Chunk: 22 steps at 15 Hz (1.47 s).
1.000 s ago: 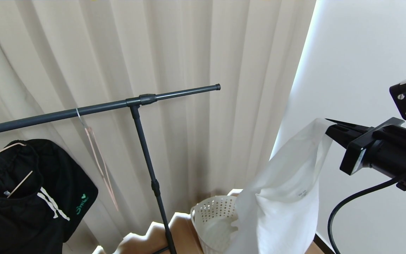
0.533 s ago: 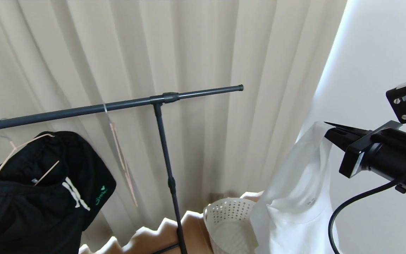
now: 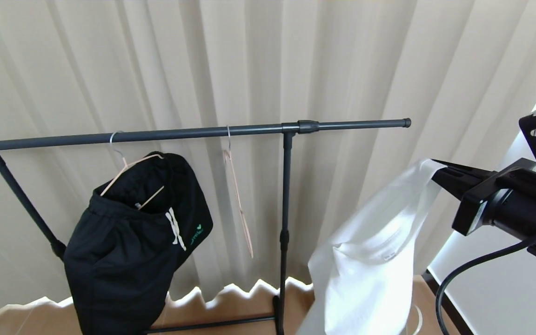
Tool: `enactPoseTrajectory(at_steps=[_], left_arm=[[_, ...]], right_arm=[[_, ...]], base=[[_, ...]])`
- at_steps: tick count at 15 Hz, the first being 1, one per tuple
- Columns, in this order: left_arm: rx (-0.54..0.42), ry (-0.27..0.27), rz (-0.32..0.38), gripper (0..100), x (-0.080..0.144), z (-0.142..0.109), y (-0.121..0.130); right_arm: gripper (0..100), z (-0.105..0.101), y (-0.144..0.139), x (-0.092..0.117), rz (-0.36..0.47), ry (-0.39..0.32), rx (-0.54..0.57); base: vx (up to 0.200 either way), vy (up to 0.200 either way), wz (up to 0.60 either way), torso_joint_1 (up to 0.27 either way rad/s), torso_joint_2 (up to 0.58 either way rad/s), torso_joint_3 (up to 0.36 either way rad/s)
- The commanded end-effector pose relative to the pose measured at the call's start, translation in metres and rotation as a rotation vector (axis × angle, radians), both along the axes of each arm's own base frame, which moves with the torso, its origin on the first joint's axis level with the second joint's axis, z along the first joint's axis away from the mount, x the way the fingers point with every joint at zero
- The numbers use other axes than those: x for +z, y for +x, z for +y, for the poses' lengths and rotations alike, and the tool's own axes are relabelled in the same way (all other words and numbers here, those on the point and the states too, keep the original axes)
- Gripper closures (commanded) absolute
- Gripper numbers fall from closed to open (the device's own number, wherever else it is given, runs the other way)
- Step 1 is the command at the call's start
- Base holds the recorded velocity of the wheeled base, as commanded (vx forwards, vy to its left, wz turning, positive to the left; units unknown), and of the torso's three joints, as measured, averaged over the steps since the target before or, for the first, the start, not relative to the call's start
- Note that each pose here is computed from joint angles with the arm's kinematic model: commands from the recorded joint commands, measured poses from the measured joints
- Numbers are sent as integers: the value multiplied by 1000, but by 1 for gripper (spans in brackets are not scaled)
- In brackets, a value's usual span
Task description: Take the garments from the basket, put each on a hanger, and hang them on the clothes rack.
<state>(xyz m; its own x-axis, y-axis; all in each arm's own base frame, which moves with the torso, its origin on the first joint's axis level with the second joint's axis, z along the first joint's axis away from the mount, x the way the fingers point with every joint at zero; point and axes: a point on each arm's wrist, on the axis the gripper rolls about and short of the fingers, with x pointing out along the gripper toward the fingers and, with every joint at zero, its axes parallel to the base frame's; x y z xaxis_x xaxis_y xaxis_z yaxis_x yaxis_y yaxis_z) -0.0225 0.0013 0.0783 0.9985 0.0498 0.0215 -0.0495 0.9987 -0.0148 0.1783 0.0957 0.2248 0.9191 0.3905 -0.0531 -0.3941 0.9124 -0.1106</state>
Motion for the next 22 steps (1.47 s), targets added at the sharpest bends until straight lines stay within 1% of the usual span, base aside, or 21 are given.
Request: enactPoseTrajectory(at_steps=[1,4,5,11,14,17,20,22], left_arm=[[1,-2,0,0,0,0,0],[1,0,0,0,0,0,0],[-1,0,2,0,0,0,0],[-1,1,2,0,0,0,0],[-1,1,0,0,0,0,0],[-1,1,0,0,0,0,0],[-1,1,0,0,0,0,0],[-1,1,0,0,0,0,0]], right_arm=[[100,-3,-1,1,-4,2,-9],[100,-12,2,4,-15,7,-55],[100,-16,1,7,-27,14,-67],[100,-15,2,4,-19,-3,-67],[100,-15,2,4,-19,-3,-67],[100,-15,2,3,-18,-5,-67],[100,-14,4,2,-11,-8,-67],[100,-14,5,0,-4,-12,-67]], base=[[-200,0,0,12,2,2],[0,0,0,0,0,0],[-200,0,0,-7,2,2],[0,0,0,0,0,0],[0,200,0,7,1,1],[0,0,0,0,0,0],[-200,0,0,2,5,-1],[0,0,0,0,0,0]])
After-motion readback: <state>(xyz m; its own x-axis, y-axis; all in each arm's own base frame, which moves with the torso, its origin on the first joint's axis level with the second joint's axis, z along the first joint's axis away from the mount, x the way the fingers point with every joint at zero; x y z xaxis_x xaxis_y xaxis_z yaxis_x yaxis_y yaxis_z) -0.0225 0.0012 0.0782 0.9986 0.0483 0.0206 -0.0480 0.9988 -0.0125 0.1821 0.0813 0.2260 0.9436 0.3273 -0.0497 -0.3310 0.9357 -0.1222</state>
